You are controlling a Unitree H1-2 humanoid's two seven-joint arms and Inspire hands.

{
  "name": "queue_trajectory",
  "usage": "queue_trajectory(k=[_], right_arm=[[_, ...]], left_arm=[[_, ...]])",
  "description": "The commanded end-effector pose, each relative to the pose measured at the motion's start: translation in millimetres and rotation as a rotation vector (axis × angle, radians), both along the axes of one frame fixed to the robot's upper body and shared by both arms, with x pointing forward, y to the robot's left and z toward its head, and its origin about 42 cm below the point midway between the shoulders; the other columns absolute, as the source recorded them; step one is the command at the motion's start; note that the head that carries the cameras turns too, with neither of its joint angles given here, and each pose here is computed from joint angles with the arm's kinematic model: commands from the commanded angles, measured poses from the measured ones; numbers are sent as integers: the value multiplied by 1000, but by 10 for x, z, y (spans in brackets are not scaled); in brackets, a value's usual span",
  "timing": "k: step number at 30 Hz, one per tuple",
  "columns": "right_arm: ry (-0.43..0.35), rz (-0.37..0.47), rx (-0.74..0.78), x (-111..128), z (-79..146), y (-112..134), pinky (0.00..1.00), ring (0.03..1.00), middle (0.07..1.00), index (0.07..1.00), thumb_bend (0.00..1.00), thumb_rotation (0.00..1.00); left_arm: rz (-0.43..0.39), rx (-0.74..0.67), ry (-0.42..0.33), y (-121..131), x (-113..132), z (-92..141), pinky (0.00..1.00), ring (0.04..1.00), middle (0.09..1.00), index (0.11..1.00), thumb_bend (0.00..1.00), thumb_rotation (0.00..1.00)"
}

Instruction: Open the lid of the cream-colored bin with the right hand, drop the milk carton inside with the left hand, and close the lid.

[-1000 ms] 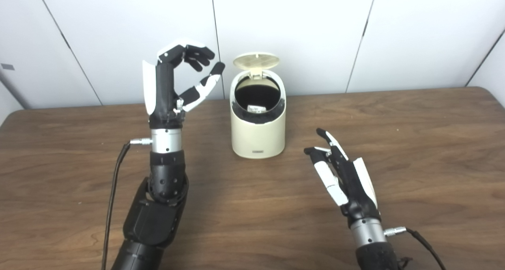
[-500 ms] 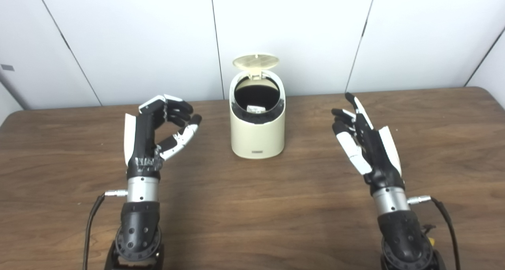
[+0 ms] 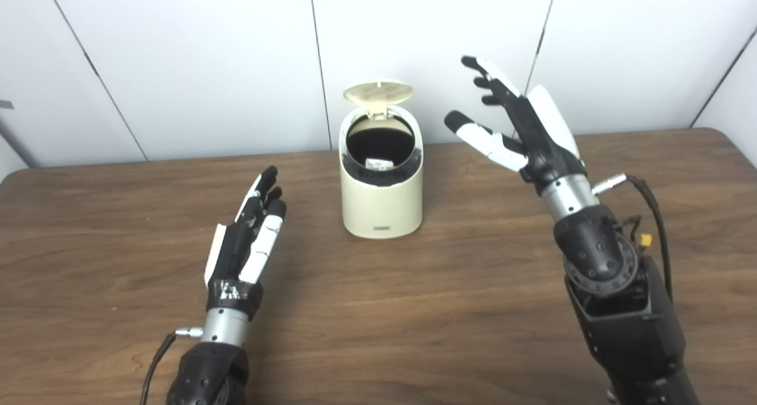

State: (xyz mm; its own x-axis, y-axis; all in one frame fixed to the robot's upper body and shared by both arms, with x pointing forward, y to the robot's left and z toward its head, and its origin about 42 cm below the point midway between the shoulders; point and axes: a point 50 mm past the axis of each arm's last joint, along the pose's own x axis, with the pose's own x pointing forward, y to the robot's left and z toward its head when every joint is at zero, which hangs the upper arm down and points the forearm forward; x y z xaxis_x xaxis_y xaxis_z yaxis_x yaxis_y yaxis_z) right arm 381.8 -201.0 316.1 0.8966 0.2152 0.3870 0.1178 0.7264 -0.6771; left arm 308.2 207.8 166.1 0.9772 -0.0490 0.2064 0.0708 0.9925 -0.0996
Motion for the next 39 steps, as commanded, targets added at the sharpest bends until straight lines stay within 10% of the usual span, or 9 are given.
queue_trajectory(k=[1,17,39], right_arm=[[-53,-11,-74,100,264,-17,855,947,949,861,567,823],[-52,39,-380,659,757,217,846,967,965,789,586,811],[-135,160,-537,300,614,345,903,978,921,621,583,742]], left_arm=[[17,-44,-38,31,-5,97,953,977,998,988,565,660],[77,-44,-60,21,-22,44,944,937,954,973,561,659],[89,-42,-74,-143,-3,67,899,910,919,914,552,607]])
